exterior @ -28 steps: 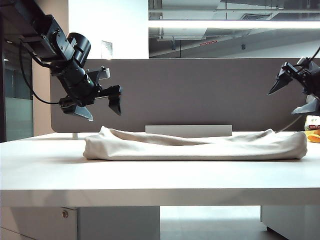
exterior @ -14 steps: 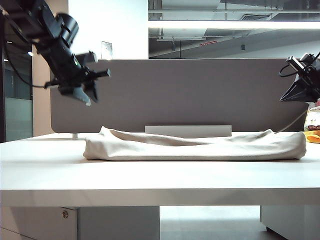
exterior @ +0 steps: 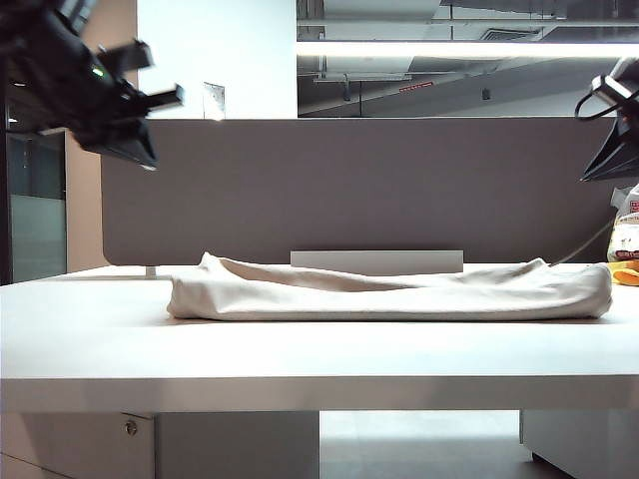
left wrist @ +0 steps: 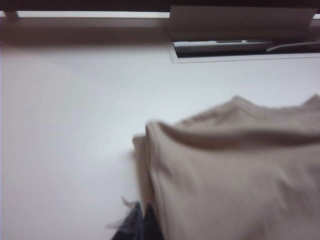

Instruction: Fold the bottom side of the T-shirt horizontally towards the center, about one-third of the way, then fold the sleeve back towards the center, creating a straight line along the edge of the T-shirt, and finally fold the bottom of the T-shirt up towards the top, creating a neat rectangle.

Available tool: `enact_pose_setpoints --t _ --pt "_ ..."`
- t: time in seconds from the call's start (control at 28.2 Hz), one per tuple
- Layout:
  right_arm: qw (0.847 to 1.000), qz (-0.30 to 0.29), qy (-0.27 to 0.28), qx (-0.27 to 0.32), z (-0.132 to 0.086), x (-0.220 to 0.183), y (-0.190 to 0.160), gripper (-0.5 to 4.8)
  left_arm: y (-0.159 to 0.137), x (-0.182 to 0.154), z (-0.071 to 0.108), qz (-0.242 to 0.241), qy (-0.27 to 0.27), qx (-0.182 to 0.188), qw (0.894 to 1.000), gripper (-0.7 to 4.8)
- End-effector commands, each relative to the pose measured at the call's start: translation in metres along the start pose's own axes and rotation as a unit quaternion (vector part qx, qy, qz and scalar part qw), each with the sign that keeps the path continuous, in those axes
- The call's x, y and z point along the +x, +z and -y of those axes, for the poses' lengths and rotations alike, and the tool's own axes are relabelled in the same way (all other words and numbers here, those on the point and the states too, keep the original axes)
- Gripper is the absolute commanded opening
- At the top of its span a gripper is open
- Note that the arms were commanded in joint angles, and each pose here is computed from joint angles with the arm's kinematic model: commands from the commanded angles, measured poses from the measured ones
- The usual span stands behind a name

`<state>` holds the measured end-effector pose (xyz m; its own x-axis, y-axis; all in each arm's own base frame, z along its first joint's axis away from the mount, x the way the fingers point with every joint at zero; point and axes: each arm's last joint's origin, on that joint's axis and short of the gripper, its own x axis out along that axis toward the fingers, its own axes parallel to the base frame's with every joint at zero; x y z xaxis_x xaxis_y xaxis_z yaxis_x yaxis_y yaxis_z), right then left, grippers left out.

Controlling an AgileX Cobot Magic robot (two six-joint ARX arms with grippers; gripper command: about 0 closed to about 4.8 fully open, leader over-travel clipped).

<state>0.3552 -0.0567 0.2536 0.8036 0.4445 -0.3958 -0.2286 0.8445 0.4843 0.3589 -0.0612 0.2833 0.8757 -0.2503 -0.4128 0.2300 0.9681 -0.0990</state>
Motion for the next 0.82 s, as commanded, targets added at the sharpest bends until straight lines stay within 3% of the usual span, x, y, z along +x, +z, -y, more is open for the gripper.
enact_pose_setpoints --t 0.04,0.28,0.43,0.53,0.64,0.82 --pt "1.000 0.023 -0.005 -0.021 -0.014 -0.015 -0.020 -0.05 -0.013 -0.029 0.008 0.024 0.006 0.006 1.000 -0.06" --pt "0.999 0.026 -0.013 -0.039 -0.044 -0.040 -0.087 -0.06 -0.066 -0.091 0.031 0.034 0.013 0.027 0.999 -0.05" --pt "0.998 0.035 -0.013 -0.054 -0.056 -0.049 -0.116 -0.06 -0.098 -0.115 0.031 0.042 0.001 0.024 0.999 -0.06" --pt "0.997 0.042 -0.014 -0.062 -0.060 -0.061 -0.139 -0.05 -0.126 -0.132 0.028 0.050 -0.002 0.010 0.999 -0.06" --pt "0.997 0.043 -0.019 -0.061 -0.056 -0.077 -0.177 -0.06 -0.157 -0.153 0.024 0.074 -0.005 -0.042 0.996 -0.05" --pt "0.997 0.052 -0.036 -0.050 -0.050 -0.089 -0.207 -0.05 -0.179 -0.165 0.021 0.085 0.003 -0.067 0.994 -0.06"
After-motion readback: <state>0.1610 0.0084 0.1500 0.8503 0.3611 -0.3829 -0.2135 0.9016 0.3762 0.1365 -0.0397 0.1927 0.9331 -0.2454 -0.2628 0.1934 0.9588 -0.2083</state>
